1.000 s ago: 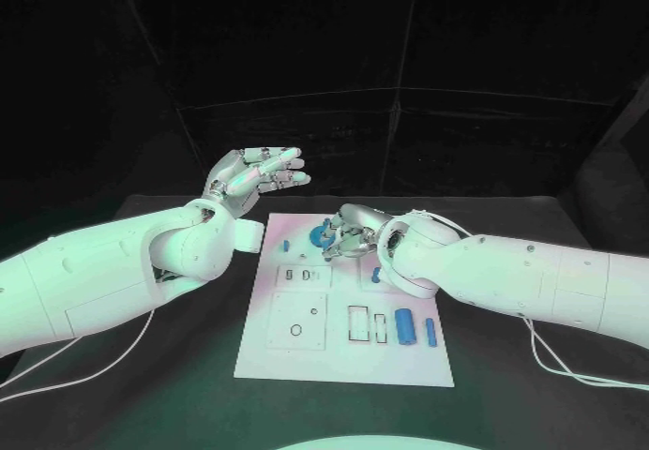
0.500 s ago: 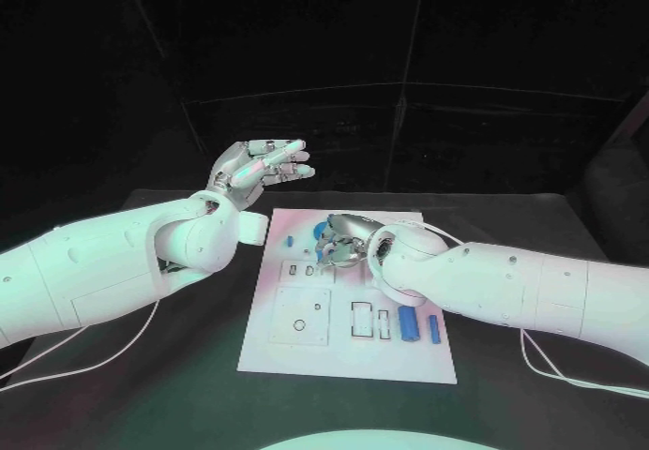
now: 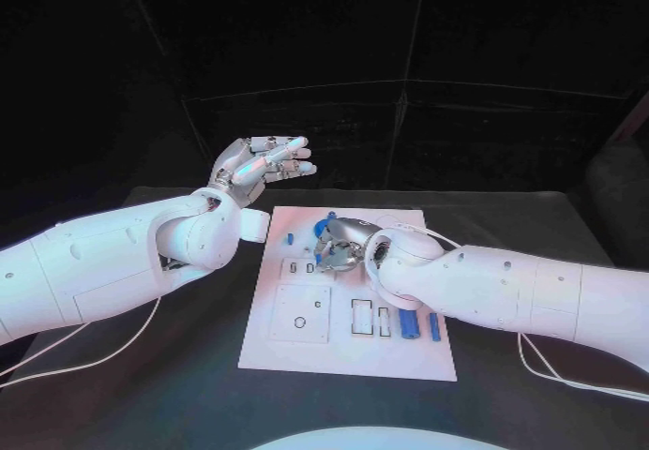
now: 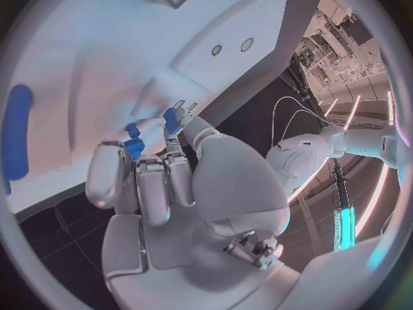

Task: Assemble the parts on the task board

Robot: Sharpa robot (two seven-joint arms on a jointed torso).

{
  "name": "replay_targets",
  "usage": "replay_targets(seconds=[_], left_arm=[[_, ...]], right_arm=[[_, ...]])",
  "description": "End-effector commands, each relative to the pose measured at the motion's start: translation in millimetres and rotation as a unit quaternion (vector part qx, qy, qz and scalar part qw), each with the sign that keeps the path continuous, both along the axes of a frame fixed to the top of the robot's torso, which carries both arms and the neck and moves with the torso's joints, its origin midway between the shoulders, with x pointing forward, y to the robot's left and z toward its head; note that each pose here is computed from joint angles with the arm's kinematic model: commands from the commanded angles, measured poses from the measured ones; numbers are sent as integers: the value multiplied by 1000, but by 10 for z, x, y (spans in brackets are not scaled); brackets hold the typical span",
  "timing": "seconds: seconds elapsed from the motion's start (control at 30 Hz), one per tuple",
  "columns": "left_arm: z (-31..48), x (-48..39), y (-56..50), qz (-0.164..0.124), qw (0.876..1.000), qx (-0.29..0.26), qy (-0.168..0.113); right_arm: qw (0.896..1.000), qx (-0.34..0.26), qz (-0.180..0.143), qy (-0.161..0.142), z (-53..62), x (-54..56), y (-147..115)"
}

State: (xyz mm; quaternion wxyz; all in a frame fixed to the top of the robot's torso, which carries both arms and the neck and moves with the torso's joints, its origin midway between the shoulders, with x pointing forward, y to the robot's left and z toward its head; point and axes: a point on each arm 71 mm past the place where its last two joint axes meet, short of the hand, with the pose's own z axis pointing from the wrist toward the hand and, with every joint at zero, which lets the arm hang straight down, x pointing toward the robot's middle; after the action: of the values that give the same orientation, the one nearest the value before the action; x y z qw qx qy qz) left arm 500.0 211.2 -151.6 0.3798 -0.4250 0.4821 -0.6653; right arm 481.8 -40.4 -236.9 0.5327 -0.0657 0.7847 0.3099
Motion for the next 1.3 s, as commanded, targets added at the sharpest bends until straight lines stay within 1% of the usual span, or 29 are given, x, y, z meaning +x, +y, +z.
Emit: replay_targets(seconds=[0.03, 0.77, 1.3], left_arm=[[17, 0, -13, -3, 1000, -2, -4], [19, -3, -29, -5, 1000, -3, -5], [8, -2, -29, -6, 1000, -2, -3]], right_arm=[[1000, -7, 7, -4, 3, -14, 23], [1000, -8, 5, 3, -102, -41, 71], [1000, -30, 0, 6, -137, -39, 16]])
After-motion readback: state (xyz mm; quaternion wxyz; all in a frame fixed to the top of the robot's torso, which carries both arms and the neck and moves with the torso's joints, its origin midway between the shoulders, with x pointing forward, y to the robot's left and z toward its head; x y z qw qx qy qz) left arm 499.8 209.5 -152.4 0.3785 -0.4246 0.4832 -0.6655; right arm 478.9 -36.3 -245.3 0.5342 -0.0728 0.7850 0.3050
